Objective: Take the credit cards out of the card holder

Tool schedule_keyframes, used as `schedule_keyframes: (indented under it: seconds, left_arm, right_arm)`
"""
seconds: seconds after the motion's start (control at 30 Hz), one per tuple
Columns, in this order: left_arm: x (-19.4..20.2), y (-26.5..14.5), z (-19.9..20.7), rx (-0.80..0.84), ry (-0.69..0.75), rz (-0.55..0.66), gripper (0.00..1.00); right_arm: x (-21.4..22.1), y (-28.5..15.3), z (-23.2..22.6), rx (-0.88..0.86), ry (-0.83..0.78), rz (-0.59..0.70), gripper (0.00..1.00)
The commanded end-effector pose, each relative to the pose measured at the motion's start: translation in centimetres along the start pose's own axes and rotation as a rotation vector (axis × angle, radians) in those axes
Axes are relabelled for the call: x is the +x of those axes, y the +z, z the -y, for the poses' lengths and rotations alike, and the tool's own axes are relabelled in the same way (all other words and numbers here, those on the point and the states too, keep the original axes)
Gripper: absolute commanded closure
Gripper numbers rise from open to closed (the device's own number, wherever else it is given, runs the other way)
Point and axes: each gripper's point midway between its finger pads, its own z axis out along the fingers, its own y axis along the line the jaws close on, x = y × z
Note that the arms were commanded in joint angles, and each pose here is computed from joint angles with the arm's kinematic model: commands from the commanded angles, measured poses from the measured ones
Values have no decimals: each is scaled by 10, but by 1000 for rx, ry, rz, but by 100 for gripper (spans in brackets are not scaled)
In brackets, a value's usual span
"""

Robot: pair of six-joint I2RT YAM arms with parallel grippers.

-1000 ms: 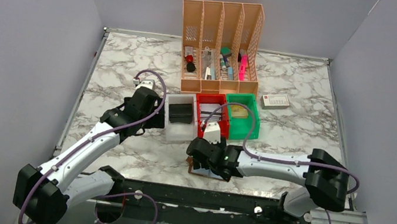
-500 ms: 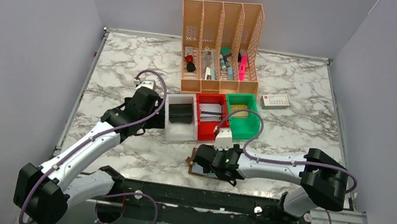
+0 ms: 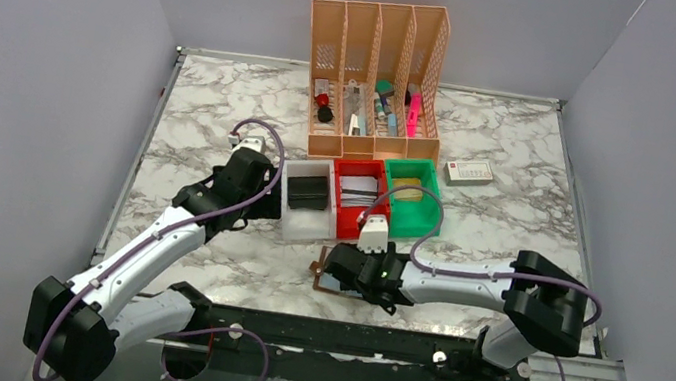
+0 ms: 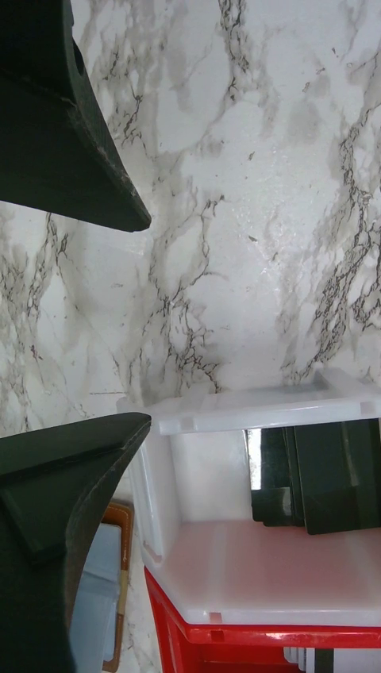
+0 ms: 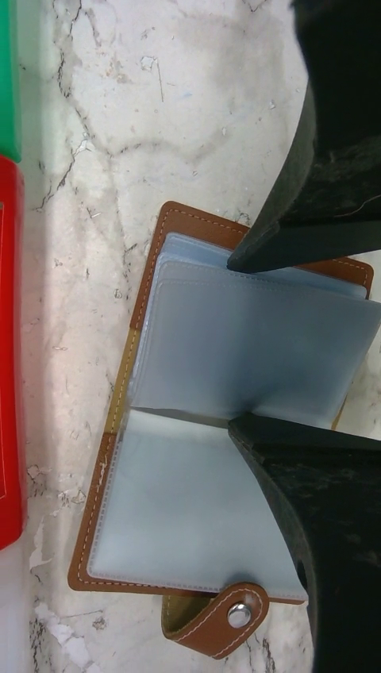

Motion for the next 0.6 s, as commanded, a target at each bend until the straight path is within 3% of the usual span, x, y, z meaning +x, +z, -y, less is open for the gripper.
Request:
schedule_keyframes:
  seconds: [0.0, 0.07, 0.17, 0.33, 0.57]
  left_arm:
    - [3, 3, 2, 15, 7, -16, 12]
    - [3, 2, 2, 17, 9, -16, 12]
    - [2, 1, 2, 17, 6, -9, 12]
    - [-2, -2, 3, 25, 1, 9, 12]
    - [-13, -12, 5, 44, -16, 59, 11]
  right_arm:
    - [47, 14, 8, -19, -9, -152, 31]
    - [45, 13, 5, -52, -3, -145, 49]
    - [32, 6, -1, -100, 3, -105, 54]
    - [-7, -12, -3, -107, -32, 7, 46]
    - [-97, -66, 12, -90, -53, 280, 15]
